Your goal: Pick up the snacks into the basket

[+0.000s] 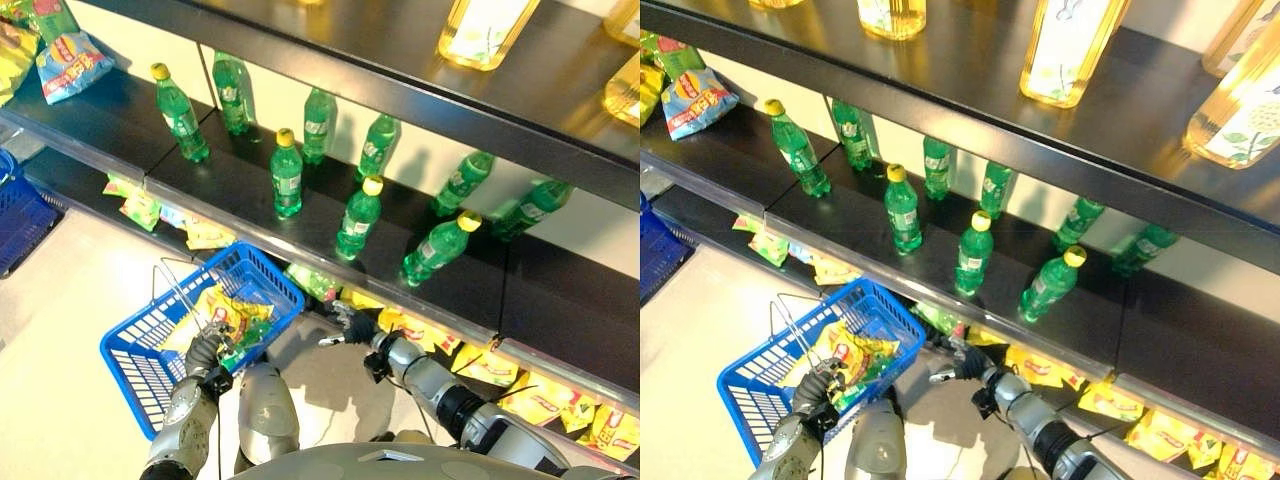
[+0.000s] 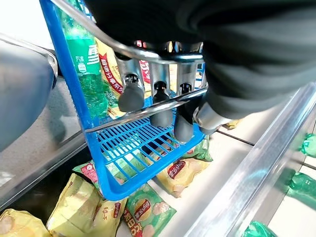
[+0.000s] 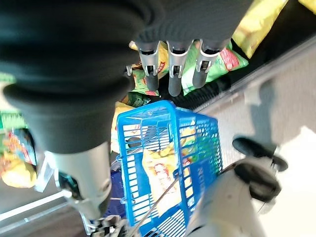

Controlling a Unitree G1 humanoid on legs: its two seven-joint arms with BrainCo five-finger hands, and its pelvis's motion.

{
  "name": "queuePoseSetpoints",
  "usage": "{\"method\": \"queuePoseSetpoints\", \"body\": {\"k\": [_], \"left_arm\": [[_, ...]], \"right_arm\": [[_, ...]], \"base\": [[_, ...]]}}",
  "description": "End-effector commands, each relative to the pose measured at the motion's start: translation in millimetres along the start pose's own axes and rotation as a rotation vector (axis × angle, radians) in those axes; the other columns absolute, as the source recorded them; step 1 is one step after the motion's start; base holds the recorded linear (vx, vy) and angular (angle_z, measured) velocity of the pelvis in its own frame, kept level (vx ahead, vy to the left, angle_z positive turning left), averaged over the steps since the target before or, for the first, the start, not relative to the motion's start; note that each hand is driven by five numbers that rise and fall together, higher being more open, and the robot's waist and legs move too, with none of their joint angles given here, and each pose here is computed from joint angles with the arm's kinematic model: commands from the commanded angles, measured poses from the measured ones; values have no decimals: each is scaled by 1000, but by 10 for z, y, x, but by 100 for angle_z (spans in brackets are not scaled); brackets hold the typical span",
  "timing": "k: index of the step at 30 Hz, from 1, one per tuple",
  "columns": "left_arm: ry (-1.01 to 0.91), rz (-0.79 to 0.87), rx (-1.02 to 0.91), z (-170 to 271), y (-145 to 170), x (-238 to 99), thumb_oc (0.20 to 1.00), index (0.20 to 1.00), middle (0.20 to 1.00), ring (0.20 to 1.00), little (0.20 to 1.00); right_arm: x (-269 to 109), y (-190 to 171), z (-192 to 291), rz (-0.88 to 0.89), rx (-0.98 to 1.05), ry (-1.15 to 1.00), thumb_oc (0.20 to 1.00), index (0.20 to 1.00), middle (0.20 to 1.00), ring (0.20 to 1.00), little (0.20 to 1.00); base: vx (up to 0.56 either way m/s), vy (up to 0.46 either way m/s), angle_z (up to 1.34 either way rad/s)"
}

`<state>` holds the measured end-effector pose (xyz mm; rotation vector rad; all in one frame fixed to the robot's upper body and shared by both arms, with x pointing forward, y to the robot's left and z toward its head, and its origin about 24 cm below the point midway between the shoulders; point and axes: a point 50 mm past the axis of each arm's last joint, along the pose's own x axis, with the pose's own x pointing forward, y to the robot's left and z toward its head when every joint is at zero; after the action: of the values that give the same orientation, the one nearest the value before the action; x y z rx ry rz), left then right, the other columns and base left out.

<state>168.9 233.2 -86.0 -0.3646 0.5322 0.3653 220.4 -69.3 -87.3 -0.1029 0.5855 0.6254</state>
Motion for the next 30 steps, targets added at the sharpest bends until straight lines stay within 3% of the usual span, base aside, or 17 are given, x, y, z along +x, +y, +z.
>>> {"method": "queuePoseSetpoints", "body": {"k": [1, 11, 22, 30], "left_arm": [[-286, -175, 55, 553, -343, 88, 200, 200, 200, 200, 200], [-85, -69, 96, 55, -150, 125, 200, 200, 200, 200, 200], [67, -5, 101, -331, -89, 91, 200, 200, 200, 200, 200], [102, -17, 77, -439, -145, 66, 200, 200, 200, 200, 200]], "right_arm": [[32, -95, 68, -36, 92, -31, 1000, 1000, 1000, 1000, 1000], [-268, -388, -646, -238, 152, 245, 1000, 1000, 1000, 1000, 1000], [-962, -668, -1402, -627, 374, 505, 1000, 1000, 1000, 1000, 1000], [-1248, -643, -1657, -717, 405, 622, 1000, 1000, 1000, 1000, 1000]], "base": [[31, 14, -11], [45, 27, -22], [48, 15, -18], [33, -12, -3]]}}
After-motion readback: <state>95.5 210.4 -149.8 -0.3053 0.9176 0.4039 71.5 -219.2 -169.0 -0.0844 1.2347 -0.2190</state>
